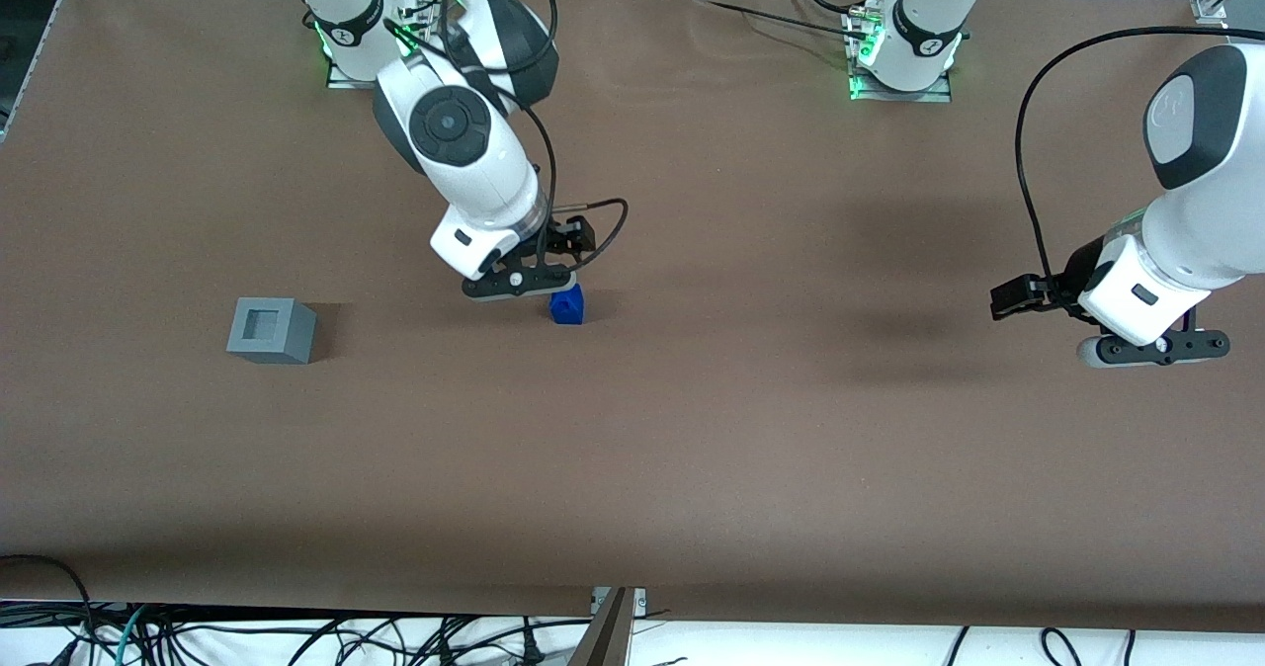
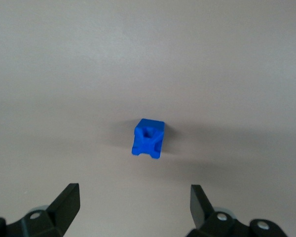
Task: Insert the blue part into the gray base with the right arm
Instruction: 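Move the open right gripper over the blue block, then lower the right gripper and close it on the blue block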
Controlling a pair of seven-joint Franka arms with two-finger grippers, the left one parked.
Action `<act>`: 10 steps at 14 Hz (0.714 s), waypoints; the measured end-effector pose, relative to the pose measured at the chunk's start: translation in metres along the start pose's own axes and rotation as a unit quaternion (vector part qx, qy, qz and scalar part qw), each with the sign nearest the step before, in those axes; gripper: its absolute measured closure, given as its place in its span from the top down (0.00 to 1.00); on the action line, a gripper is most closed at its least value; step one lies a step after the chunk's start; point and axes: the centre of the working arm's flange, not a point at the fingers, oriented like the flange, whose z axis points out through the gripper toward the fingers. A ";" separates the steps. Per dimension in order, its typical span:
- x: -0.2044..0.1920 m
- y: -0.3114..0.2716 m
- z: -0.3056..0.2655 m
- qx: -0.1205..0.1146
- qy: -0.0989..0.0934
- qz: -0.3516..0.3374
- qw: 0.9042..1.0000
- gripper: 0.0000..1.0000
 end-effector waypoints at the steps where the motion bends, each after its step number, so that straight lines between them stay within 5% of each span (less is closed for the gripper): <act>1: 0.001 0.001 0.014 0.000 0.002 0.000 1.000 0.99; 10: 0.009 0.001 0.105 -0.010 0.003 0.034 0.999 0.99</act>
